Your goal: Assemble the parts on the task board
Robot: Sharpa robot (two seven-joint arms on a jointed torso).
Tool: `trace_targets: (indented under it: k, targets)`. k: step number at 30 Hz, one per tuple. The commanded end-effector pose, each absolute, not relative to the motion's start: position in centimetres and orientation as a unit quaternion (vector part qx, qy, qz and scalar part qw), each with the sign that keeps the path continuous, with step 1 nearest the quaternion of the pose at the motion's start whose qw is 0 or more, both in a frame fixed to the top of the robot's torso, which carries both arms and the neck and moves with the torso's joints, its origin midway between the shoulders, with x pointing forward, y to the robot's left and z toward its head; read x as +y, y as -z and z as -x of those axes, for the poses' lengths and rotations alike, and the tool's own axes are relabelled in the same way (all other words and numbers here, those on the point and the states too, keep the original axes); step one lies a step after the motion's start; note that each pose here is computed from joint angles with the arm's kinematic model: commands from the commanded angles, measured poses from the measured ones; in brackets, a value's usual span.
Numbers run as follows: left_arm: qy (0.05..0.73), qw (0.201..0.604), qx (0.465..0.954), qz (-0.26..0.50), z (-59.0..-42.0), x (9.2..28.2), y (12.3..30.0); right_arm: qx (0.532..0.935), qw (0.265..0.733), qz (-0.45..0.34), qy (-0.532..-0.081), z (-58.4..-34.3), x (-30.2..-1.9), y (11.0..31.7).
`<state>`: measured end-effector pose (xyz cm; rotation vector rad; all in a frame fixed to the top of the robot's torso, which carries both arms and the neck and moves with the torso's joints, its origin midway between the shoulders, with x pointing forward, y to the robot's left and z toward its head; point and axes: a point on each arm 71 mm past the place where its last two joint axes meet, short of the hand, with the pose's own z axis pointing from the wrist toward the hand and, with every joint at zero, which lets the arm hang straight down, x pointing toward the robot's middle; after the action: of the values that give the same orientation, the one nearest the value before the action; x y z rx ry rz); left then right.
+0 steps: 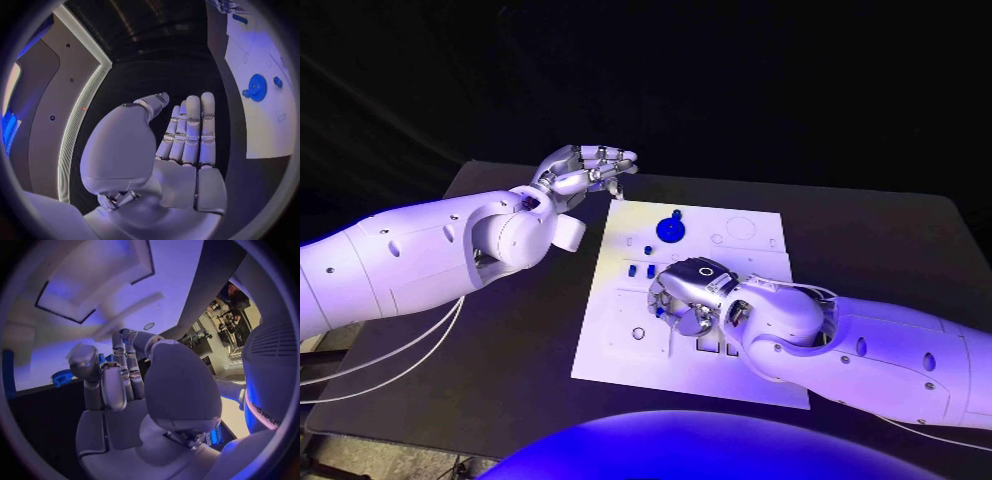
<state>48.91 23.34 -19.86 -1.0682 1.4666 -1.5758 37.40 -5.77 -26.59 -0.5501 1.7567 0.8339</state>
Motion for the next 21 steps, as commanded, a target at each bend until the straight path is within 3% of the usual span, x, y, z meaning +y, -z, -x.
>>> trace_targets:
  k: [1,14,21]
  targets:
    - [0.616,0.356,0.568,0.414,-48.9,23.2,19.8,0.739,0.527,0.239,-0.345,-37.2,-5.9,27.0]
    - [0.614,0.358,0.568,0.415,-49.0,23.4,19.8,0.727,0.558,0.199,-0.348,-37.5,-7.1,26.2]
    - [0.612,0.36,0.568,0.416,-49.0,23.6,19.9,0.726,0.572,0.17,-0.342,-37.7,-9.6,24.2]
